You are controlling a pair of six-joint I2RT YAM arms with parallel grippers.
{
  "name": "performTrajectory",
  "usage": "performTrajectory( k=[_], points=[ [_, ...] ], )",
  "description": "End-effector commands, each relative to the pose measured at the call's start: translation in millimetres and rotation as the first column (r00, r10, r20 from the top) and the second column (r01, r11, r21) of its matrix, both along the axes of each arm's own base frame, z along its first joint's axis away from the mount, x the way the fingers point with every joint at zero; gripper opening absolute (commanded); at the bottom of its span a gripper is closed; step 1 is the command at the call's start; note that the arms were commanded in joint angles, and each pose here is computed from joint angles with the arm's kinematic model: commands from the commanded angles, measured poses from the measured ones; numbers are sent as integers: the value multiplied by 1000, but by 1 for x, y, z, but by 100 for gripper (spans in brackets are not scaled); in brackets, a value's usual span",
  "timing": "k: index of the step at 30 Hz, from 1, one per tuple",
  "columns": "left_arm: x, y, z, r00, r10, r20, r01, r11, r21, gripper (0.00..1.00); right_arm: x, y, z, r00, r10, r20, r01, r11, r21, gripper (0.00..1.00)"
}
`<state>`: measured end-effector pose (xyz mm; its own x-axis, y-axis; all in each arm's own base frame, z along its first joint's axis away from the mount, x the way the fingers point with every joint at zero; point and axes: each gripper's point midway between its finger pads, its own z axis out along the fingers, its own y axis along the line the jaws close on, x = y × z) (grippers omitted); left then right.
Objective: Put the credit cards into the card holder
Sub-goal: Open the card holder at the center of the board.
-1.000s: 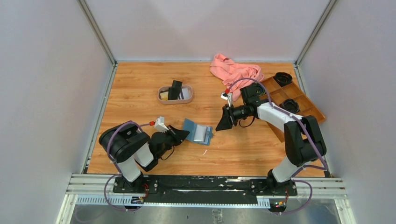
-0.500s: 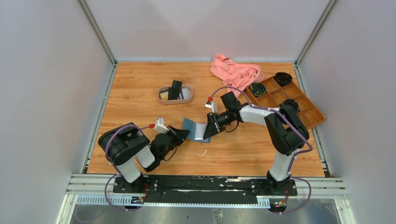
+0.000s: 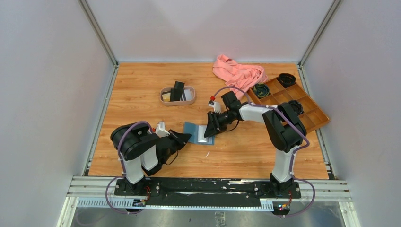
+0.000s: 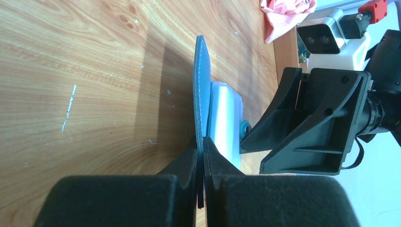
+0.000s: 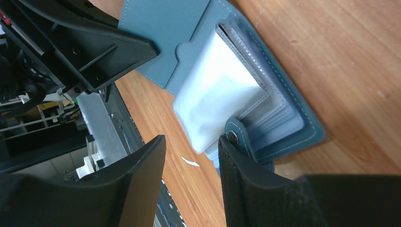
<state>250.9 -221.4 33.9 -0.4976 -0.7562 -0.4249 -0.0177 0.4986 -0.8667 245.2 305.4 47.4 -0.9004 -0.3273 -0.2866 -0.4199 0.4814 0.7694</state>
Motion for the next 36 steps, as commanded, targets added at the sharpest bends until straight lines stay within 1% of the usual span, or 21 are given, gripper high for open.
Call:
performTrajectory(
  k=[1, 4, 8, 12, 14, 17, 21, 23, 25, 30, 36],
  points=[
    [-4, 8, -8, 1000, 17, -6, -16, 999, 36, 1, 11, -18, -11, 997, -50, 64, 58, 991, -122, 51],
    [-5, 9, -10, 1000, 17, -8, -16, 999, 46, 1, 12, -22, -15, 996, -59, 74, 69, 986, -150, 52],
    [-4, 7, -10, 1000, 10, -6, -10, 999, 46, 1, 7, -23, -25, 998, -55, 41, 61, 984, -167, 53],
    [-5, 4, -9, 1000, -12, 1, 12, 999, 49, 5, 3, -14, -21, 999, -34, -5, 33, 992, -119, 53],
    [-6, 3, -7, 1000, -24, 7, 23, 998, 53, 8, 1, -11, -18, 999, -26, -21, 24, 995, -92, 52],
    [-8, 2, -5, 999, -42, 21, 40, 997, 69, 13, -1, -5, -14, 998, -15, -60, 13, 999, -39, 49],
    [-11, -1, -6, 997, -73, 16, 71, 993, 90, 15, -3, 4, -2, 994, 2, -113, 4, 999, 47, 45],
    [-12, -3, -8, 996, -89, 12, 88, 991, 100, 14, -5, 7, 5, 992, 17, -127, -6, 997, 83, 43],
    [-12, -5, -9, 995, -103, 8, 101, 989, 105, 9, -5, 9, 11, 991, 24, -129, -10, 994, 109, 42],
    [-14, -12, -14, 991, -136, -6, 136, 985, 109, 1, -5, 12, 18, 991, 33, -126, -16, 991, 135, 41],
    [-15, -19, -15, 987, -158, -5, 158, 985, 73, 0, -3, 10, 3, 988, 12, -155, 3, 995, 100, 42]
  ],
)
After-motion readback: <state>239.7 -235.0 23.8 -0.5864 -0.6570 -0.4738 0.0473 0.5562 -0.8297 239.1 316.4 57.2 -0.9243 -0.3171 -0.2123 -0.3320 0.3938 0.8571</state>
